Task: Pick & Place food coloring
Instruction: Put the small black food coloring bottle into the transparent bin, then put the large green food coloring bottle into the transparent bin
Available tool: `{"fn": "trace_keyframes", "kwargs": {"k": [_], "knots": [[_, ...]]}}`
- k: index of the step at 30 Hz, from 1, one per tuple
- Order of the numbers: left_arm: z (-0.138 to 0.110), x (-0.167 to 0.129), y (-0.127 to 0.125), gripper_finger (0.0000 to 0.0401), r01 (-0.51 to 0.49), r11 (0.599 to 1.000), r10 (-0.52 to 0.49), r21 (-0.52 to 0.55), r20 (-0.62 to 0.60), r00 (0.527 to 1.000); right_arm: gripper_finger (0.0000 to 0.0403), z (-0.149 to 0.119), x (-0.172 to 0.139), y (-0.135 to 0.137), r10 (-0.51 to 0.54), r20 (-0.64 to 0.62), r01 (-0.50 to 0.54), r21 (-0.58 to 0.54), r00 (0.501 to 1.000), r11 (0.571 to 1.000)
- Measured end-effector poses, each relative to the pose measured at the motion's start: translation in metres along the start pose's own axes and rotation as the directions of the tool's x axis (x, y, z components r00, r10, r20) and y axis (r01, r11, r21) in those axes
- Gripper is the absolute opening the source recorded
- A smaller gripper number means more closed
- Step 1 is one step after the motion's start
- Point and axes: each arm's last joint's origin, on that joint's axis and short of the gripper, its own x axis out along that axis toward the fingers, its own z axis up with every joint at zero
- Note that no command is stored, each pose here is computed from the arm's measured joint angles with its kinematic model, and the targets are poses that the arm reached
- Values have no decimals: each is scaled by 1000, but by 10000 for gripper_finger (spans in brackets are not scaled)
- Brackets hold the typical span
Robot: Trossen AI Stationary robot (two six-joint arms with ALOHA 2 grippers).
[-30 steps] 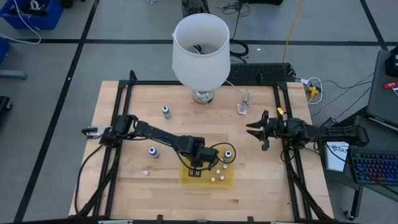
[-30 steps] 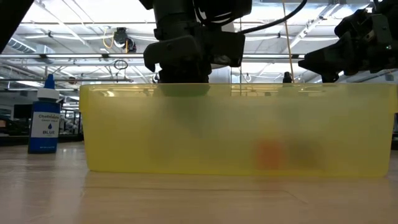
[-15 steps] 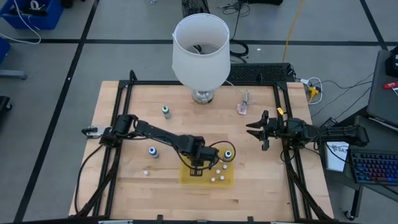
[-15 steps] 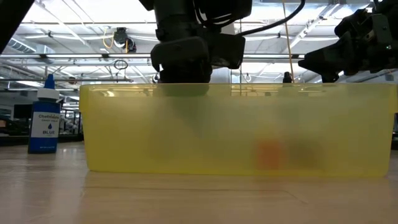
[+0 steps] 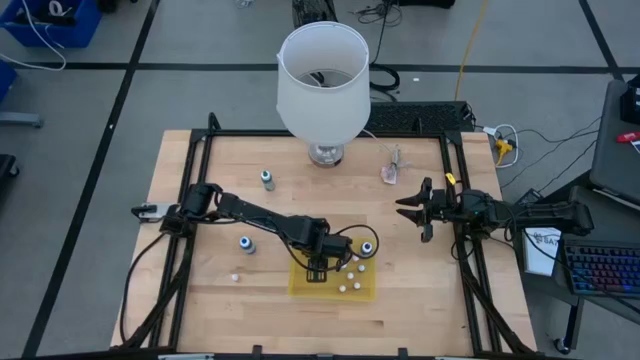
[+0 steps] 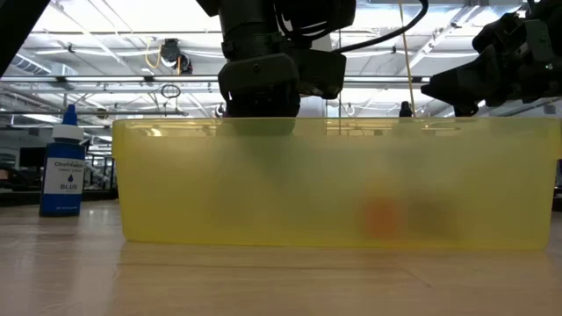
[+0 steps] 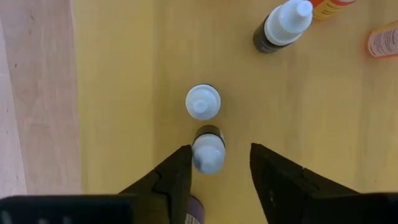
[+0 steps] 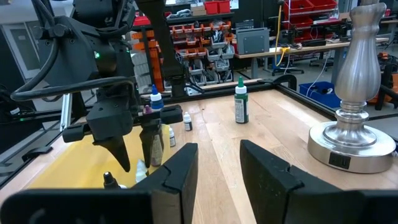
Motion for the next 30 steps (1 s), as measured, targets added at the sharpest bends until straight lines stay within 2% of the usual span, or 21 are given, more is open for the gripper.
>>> {"fn": "trace_keyframes", "kwargs": {"k": [9,18,24,30], "knots": [[1,0,5,206,-3,1000,3,30,-1,1000,112,0,0,0,0,0,0,0,1000,1000],[8,-6,15,212,-5,1000,5,11,26,1000,112,0,0,0,0,0,0,0,1000,1000],[23,-26,14,212,1,999,-5,37,90,996,112,0,0,0,0,0,0,0,1000,1000],[29,-56,14,212,-4,997,-1,71,63,998,112,0,0,0,0,0,0,0,1000,1000]]}}
